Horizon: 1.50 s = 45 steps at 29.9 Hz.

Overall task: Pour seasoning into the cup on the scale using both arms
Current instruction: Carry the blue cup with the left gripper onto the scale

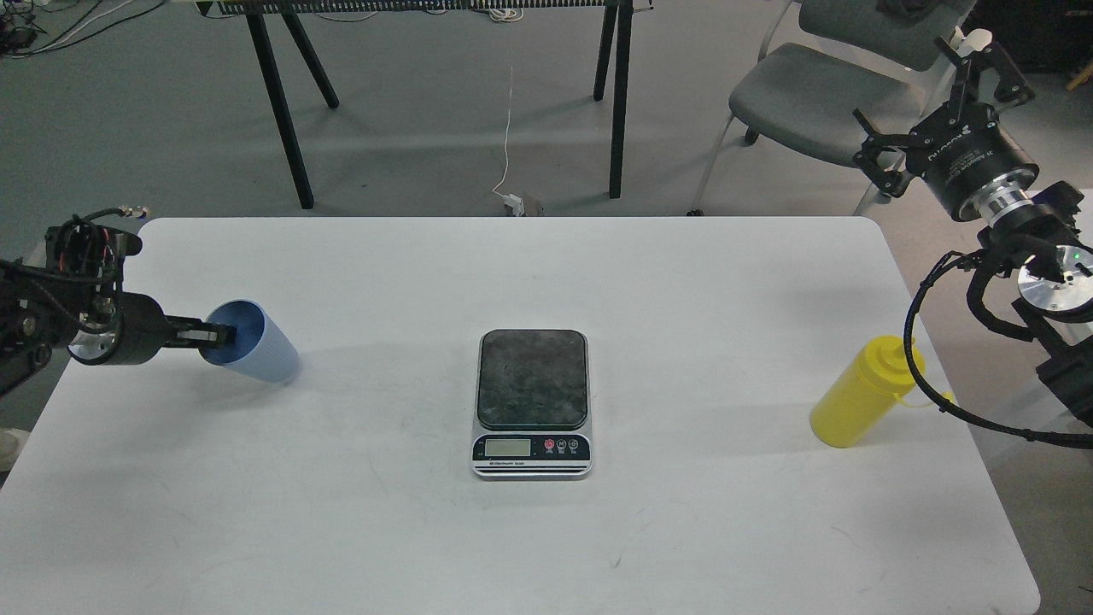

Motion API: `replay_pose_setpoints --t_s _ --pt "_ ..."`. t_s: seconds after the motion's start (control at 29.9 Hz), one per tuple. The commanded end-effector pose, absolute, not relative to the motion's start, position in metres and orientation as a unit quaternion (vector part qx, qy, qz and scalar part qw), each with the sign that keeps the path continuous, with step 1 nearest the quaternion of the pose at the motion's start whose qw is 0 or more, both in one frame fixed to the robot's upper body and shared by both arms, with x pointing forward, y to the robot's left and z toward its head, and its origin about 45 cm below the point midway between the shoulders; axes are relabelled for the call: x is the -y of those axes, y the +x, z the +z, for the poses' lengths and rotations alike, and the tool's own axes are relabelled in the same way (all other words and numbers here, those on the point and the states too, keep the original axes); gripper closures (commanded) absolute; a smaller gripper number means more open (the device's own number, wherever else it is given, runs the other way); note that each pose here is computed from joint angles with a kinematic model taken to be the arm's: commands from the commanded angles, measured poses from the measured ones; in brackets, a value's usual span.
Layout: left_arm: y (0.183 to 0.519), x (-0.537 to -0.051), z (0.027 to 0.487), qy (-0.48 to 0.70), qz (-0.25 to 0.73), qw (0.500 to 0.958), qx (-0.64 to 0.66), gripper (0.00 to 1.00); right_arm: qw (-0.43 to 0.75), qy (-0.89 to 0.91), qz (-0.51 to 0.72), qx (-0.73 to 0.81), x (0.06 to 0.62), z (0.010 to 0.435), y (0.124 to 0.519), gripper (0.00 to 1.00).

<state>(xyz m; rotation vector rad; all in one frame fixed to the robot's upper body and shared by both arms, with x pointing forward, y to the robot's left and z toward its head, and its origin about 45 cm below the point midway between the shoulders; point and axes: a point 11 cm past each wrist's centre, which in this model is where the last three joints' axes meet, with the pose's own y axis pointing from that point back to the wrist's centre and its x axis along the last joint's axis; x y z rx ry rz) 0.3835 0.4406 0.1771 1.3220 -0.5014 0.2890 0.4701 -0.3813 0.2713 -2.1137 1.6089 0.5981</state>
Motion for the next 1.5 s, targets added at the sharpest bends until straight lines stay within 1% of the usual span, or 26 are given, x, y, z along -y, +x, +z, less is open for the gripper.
replay_pose_setpoints --t_s 0.0,0.17,0.3,0.4,0.5,0.6,0.67,0.87,0.97,1.14,1.47 --pt "0.394 -0.424 0.203 0.588 0.125 0.759 0.249 0.97 0.209 -0.759 0.214 -0.578 0.382 0.272 0.47 0.01" --pt "0.415 -0.378 0.242 0.548 0.105 0.769 0.311 0.97 0.208 -0.758 0.213 -0.58 0.384 0.272 0.47 0.01" --pt "0.424 -0.336 0.262 0.53 0.061 0.762 0.367 0.96 0.207 -0.758 0.213 -0.581 0.385 0.272 0.47 0.01" --pt "0.428 -0.3 0.261 0.533 -0.002 0.736 0.417 0.96 0.207 -0.758 0.213 -0.581 0.385 0.272 0.47 0.01" --pt "0.433 -0.27 0.262 0.534 -0.045 0.711 0.456 0.96 0.207 -0.757 0.215 -0.582 0.385 0.27 0.469 0.01" --pt "0.44 -0.221 0.275 0.503 -0.066 0.707 0.492 0.96 0.207 -0.755 0.218 -0.583 0.386 0.266 0.467 0.01" --pt "0.441 -0.197 0.283 0.488 -0.076 0.704 0.51 0.96 0.207 -0.753 0.221 -0.584 0.387 0.262 0.465 0.01" --pt "0.436 -0.152 0.282 0.46 -0.106 0.702 0.533 0.96 0.208 -0.75 0.221 -0.587 0.391 0.262 0.464 0.01" --pt "0.431 -0.137 0.277 0.45 -0.12 0.704 0.536 0.95 0.209 -0.75 0.221 -0.587 0.391 0.263 0.464 0.01" --pt "0.419 -0.123 0.256 0.45 -0.159 0.699 0.532 0.95 0.212 -0.749 0.22 -0.588 0.392 0.264 0.464 0.01" --pt "0.411 -0.119 0.232 0.456 -0.181 0.701 0.518 0.94 0.212 -0.748 0.221 -0.589 0.393 0.262 0.463 0.01"
